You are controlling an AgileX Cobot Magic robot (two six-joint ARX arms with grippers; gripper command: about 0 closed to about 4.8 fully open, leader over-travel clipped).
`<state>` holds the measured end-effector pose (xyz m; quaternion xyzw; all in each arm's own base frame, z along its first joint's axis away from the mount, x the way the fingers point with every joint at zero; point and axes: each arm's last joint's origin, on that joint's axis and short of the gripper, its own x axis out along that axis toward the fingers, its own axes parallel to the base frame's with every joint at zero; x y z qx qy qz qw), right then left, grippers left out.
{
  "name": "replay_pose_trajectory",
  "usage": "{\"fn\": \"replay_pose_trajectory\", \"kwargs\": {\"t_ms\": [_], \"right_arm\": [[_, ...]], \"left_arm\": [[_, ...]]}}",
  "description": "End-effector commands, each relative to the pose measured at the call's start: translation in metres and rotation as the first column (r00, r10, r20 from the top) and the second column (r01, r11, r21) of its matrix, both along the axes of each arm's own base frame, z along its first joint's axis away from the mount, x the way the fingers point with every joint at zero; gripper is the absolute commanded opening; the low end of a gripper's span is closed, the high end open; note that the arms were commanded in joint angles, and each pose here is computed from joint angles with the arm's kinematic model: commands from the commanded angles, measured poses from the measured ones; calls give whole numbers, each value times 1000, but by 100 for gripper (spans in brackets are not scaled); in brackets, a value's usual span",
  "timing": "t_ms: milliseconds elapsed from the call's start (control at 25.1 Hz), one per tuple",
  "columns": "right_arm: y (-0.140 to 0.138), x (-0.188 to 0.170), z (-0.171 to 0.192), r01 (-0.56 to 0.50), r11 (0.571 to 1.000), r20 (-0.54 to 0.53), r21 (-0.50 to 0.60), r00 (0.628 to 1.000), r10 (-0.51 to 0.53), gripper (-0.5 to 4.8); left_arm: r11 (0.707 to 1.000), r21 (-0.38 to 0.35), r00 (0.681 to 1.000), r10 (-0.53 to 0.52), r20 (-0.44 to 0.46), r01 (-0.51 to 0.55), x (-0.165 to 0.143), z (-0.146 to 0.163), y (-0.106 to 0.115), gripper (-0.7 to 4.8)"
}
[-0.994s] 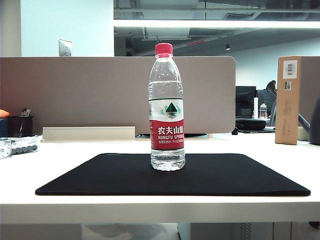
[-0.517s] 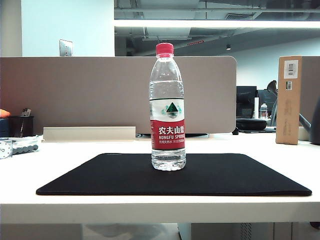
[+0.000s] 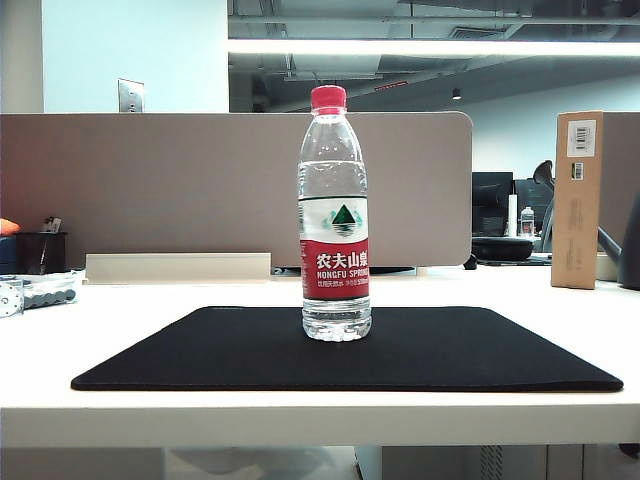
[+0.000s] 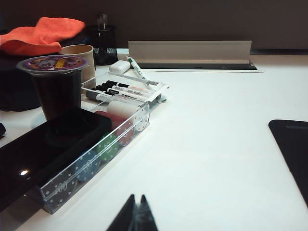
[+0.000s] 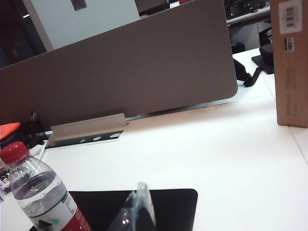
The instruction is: Stand the plastic bottle up on the black mouse pad.
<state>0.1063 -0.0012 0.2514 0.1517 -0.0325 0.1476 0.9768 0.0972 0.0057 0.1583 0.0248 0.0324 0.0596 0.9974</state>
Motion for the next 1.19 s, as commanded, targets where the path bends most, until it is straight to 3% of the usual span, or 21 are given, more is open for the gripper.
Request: {"fn": "replay_pose_trajectory", "kwargs": {"t_ms": [40,358,477,676,835,1034,1193], "right_arm": [[0,-1,2,-3,1000,16,-5,1000,3,-1],[0,-1,2,13,1000,22,-21,1000,-13,-1],[-1,0,1,61,987,51,-149,997,-54,-1],[-2,-13,-15,154,926,26,-344,988,-154,-1],[-6,-21,-44,301,889,35,-345,951,-308,-1],[-5,-11,-87,260,898,-52,-355,954,-297,-1],[-2,-9,-96,260,894,-94,-365,945,-313,-1]], "left_arm": [[1000,-3,1000,-1,17,1,0,3,0,-4],[1000,-3,1000,-1,17,1,0,3,0,-4],[1000,-3,1000,-1,17,1,0,3,0,-4],[1000,-3,1000,-2,16,2,0,3,0,-4],[1000,-3,1000,-1,16,1,0,3,0,-4],[1000,-3,1000,2,13,-2,0,2,0,-4],[1000,-3,1000,1,10,-1,0,2,0,-4]]}}
